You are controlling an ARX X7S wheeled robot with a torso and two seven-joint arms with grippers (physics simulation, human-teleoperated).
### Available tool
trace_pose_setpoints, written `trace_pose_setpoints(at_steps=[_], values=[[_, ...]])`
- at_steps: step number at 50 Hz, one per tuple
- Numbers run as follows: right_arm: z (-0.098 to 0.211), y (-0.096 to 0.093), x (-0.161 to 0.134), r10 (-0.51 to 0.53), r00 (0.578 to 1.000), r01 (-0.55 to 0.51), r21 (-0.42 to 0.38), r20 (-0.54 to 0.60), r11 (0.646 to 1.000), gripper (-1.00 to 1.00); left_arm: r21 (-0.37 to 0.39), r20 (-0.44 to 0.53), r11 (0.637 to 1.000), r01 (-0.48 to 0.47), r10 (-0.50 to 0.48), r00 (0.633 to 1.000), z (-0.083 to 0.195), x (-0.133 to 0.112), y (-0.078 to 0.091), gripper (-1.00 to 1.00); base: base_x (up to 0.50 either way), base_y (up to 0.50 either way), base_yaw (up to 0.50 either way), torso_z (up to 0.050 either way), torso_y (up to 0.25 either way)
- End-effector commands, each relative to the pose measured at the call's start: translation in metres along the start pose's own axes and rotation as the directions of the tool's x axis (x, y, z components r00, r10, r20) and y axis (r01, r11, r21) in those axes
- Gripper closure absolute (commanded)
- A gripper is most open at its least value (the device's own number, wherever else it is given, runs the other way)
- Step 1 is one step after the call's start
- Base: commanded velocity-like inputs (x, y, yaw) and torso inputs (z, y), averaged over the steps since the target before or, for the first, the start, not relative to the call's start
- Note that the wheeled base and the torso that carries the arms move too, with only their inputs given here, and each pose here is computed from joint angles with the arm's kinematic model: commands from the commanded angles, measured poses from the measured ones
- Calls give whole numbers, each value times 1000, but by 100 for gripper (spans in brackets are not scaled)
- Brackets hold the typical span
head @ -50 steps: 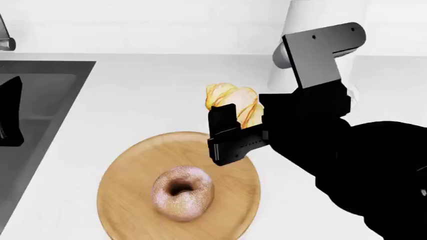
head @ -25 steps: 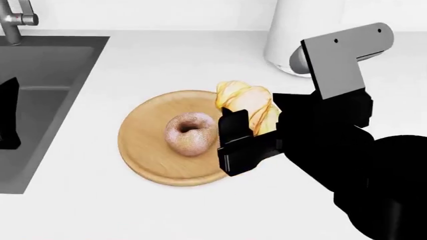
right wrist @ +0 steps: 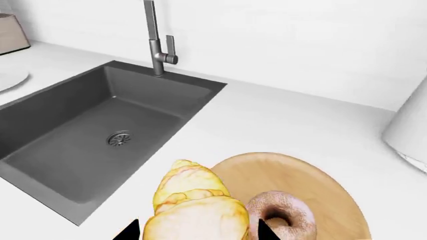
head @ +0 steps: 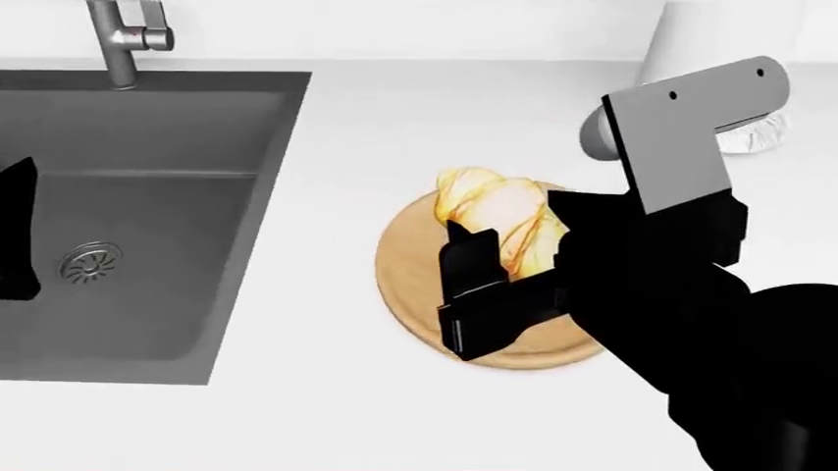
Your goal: Place the pastries on the plates.
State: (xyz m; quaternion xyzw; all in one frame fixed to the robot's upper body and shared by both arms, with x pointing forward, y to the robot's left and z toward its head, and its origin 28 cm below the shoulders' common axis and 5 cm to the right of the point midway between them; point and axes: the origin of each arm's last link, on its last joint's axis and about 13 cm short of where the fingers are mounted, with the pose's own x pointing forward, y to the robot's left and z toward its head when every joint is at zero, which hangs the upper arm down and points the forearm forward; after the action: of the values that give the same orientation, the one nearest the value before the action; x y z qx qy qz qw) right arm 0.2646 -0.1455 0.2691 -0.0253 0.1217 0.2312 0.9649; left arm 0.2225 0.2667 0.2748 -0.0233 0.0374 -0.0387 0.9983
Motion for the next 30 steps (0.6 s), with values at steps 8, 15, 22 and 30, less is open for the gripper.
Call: trace_pose_setpoints(at_steps=[8, 15, 22, 30], values=[[-2, -1, -2, 15, 1000, -16, 16, 10, 1000, 100, -5, 11, 1000, 26, -26, 1000, 1, 0, 0, -100, 0, 500, 0, 0, 0], [-4, 0, -2, 16, 1000, -16, 23, 11, 1000, 100, -3, 11, 1000, 26, -26, 1000, 0, 1, 0, -100, 0, 500, 0, 0, 0], [-6, 0, -3, 15, 1000, -16, 29, 12, 999, 100, 0, 12, 1000, 25, -25, 1000, 1, 1, 1, -100, 0, 500, 0, 0, 0], [-6, 0, -6, 12, 1000, -12, 29, 13, 999, 100, 9, 15, 1000, 27, -27, 1000, 1, -1, 0, -100, 0, 500, 0, 0, 0]])
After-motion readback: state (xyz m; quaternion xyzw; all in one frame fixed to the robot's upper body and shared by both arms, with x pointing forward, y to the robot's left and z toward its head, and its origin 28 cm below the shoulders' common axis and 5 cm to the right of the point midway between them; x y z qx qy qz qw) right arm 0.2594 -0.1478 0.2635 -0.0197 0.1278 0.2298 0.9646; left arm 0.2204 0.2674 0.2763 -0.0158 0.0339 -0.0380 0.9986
